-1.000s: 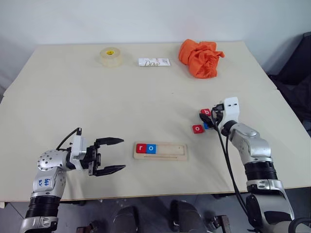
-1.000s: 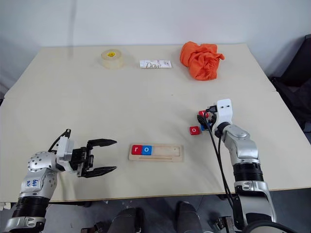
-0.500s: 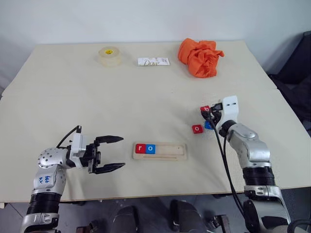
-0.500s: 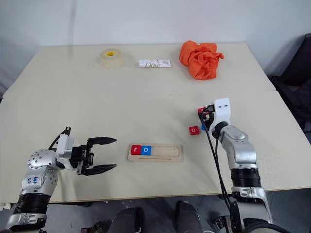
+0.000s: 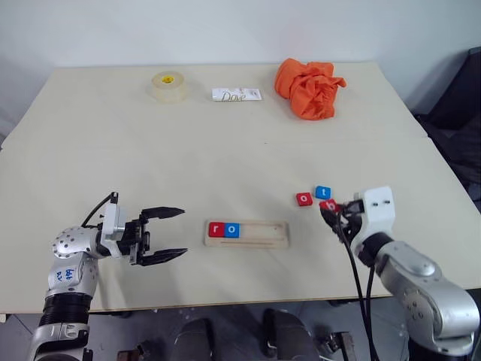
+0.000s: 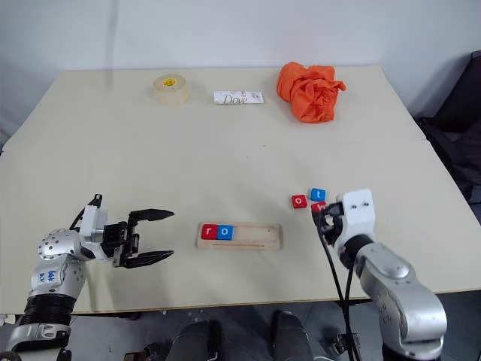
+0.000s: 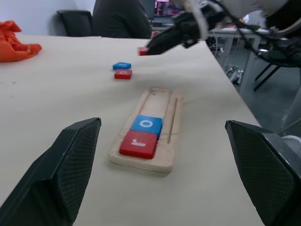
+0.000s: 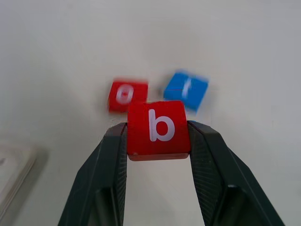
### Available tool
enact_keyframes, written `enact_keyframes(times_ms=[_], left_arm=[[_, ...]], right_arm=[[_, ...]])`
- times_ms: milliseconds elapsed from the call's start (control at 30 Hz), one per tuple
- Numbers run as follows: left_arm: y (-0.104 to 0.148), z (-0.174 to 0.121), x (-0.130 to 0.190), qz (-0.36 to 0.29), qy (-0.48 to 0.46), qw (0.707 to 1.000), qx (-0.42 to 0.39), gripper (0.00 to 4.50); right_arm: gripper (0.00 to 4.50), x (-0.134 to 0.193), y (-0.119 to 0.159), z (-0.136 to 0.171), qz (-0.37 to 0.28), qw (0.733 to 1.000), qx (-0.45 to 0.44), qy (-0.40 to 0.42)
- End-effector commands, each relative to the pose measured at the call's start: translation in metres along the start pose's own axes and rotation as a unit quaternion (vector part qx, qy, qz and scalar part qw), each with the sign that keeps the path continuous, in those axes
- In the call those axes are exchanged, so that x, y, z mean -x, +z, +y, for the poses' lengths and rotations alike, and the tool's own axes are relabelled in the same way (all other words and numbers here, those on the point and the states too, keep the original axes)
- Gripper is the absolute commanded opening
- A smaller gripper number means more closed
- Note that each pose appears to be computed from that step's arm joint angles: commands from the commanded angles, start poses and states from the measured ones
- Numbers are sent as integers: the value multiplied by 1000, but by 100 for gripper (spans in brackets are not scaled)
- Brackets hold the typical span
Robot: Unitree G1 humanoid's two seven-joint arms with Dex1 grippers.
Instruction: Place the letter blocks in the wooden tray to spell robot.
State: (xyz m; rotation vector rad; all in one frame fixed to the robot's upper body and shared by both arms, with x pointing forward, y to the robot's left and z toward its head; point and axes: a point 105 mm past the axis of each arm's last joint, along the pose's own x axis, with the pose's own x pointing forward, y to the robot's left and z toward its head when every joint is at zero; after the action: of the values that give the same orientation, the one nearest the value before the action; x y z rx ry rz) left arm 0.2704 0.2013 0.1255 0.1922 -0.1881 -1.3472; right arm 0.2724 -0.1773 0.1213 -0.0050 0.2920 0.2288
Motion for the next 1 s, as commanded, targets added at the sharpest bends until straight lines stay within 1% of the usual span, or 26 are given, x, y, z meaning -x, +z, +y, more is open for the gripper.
enact_keyframes(times_ms=[33,167,300,367,433,533,567,600,633,667,800,833,900,1000], left_arm=[[7,-7,9,-6,-41,999,-22,450],[8,-10,13,-7,-44,999,-24,450],[3,-16,18,21,-61,998,-24,450],[3,-17,19,21,-64,997,-26,450],[3,-18,19,19,-69,997,-29,450],[3,-18,18,20,-75,996,-33,450],[2,-18,18,20,-76,996,-33,450],[2,-19,18,20,-77,996,-33,450],[2,-18,18,20,-78,996,-34,450],[2,-18,18,19,-79,996,-34,450],[2,-17,16,19,-84,996,-35,450],[2,-18,16,18,-85,996,-35,450],[2,-18,15,18,-91,995,-33,450],[0,-18,13,24,-99,994,-32,450]], right_arm=[[146,10,3,4,-10,1000,-18,-17],[146,9,-5,2,2,999,-36,-29],[146,6,-5,6,6,999,-39,-21],[146,5,-5,8,6,999,-40,-20],[223,4,-5,7,5,999,-41,-22],[320,4,-5,4,4,999,-41,-25],[363,4,-5,4,3,999,-40,-25],[389,5,-4,3,1,999,-39,-25],[428,5,-1,3,-3,999,-34,-22],[446,5,2,2,-8,1000,-25,-17],[446,5,16,5,-37,998,28,33],[446,7,19,9,-45,995,59,63],[446,11,22,11,-39,982,124,135],[446,11,22,8,-21,959,193,207]])
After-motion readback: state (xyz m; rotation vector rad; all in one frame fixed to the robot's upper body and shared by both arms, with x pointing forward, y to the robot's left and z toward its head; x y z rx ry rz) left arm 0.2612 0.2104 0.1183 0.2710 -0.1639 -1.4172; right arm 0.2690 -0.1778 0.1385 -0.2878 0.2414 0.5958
